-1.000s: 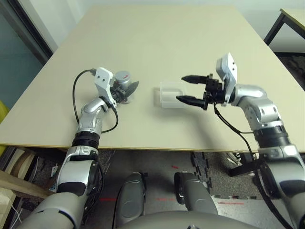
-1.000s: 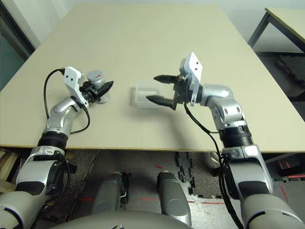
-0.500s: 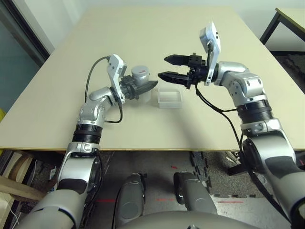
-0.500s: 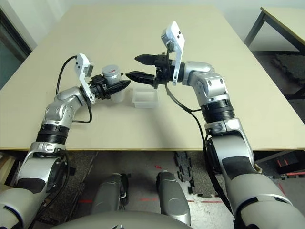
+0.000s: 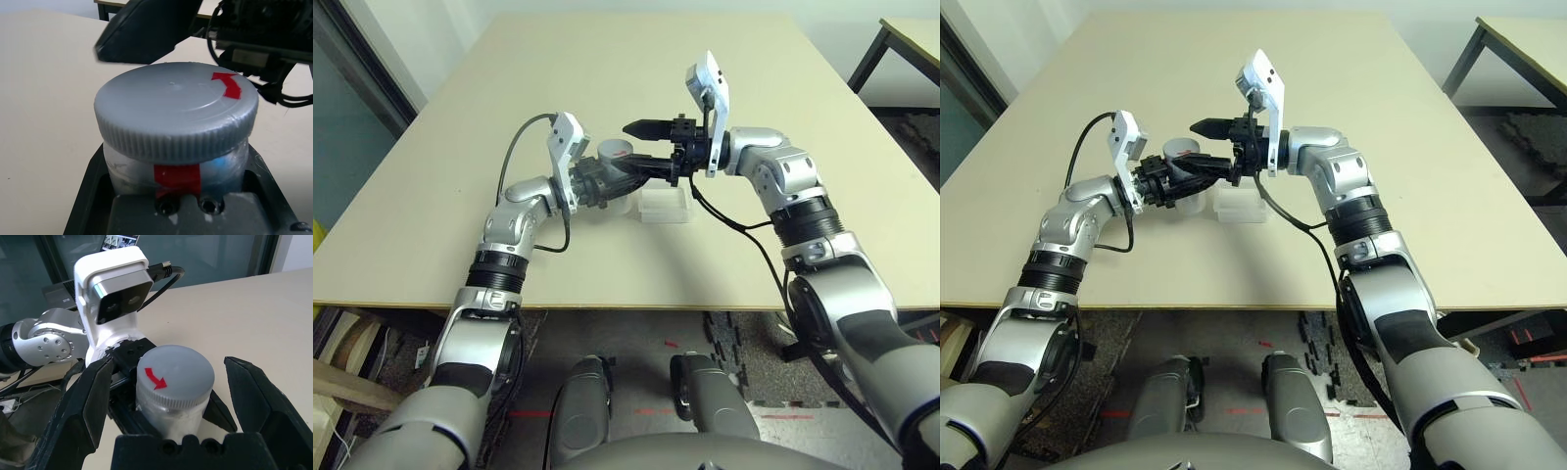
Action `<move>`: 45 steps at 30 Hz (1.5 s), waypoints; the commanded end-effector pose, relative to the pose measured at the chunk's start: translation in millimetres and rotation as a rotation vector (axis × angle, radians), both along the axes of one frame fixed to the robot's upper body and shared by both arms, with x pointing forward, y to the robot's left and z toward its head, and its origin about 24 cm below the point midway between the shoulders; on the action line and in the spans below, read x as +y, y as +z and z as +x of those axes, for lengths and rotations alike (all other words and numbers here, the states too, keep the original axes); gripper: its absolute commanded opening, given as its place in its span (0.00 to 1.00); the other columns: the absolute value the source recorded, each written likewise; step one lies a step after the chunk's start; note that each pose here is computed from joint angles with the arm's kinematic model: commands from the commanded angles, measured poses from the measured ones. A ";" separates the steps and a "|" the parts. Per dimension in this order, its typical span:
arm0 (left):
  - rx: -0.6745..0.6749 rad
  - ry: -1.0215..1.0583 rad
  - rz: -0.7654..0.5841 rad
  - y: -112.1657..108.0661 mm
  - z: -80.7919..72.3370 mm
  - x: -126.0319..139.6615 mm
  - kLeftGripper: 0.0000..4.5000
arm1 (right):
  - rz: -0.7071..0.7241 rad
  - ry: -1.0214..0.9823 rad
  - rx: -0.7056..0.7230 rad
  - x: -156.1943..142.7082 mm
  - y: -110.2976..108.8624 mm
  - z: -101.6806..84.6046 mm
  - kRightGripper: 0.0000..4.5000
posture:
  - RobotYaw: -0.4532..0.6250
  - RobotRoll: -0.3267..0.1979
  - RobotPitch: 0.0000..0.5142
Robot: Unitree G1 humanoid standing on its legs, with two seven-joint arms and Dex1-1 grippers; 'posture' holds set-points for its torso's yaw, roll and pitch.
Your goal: Pour the medicine from the bottle into the box.
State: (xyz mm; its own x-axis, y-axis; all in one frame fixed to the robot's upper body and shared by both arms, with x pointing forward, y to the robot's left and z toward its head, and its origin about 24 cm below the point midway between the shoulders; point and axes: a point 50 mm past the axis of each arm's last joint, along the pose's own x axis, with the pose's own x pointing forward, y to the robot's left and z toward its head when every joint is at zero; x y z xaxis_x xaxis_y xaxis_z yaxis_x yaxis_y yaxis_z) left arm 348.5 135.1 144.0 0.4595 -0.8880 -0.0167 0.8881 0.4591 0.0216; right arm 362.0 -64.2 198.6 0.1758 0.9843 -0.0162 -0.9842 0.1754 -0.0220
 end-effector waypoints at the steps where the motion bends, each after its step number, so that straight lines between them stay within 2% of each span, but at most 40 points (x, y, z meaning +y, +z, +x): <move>1: -0.035 -0.024 0.019 5.5 -0.5 -5.2 0.58 | -0.024 -0.002 -0.020 4.7 0.7 2.6 1.00 | 0.29 0.62 0.13; 8: -0.042 -0.024 0.022 6.5 -0.7 -4.2 0.58 | -0.026 -0.014 -0.019 6.5 -2.8 5.9 1.00 | 0.29 0.62 0.13; 11: -0.045 -0.021 0.022 6.3 -0.8 -3.5 0.58 | -0.022 -0.020 -0.019 6.5 -3.1 6.9 0.86 | 0.29 0.62 0.13; 14: -0.046 -0.021 0.025 6.0 -0.9 -2.8 0.58 | -0.018 -0.019 -0.021 6.3 -2.8 7.2 0.62 | 0.29 0.62 0.13; 15: -0.045 -0.022 0.025 5.9 -1.0 -2.8 0.58 | -0.016 -0.016 -0.021 6.3 -2.5 7.2 0.57 | 0.29 0.62 0.13; 20: -0.040 -0.030 0.027 5.4 -1.6 -2.9 0.58 | -0.007 0.083 -0.036 7.2 0.7 1.9 0.57 | 0.29 0.62 0.13; 30: -0.035 -0.052 0.025 5.0 -4.1 -4.4 0.58 | 0.025 0.472 -0.116 16.4 14.2 -16.9 0.57 | 0.30 0.62 0.13; 34: -0.034 -0.060 0.022 4.7 -6.9 -5.3 0.58 | 0.006 0.487 -0.141 18.6 17.1 -12.4 0.57 | 0.31 0.62 0.13; 37: -0.033 -0.063 0.021 4.7 -8.5 -5.3 0.58 | -0.001 0.411 -0.149 17.3 17.1 -3.6 0.57 | 0.32 0.62 0.13; 39: -0.033 -0.064 0.020 4.7 -9.6 -5.3 0.58 | -0.003 0.356 -0.146 14.0 16.4 2.0 0.74 | 0.32 0.62 0.13; 43: -0.028 -0.067 0.021 3.2 -11.6 -5.8 0.58 | -0.006 0.307 -0.135 7.0 13.9 7.7 1.00 | 0.32 0.62 0.13; 45: -0.025 -0.068 0.024 1.9 -12.4 -6.0 0.58 | -0.010 0.288 -0.129 3.0 12.1 9.6 1.00 | 0.32 0.62 0.13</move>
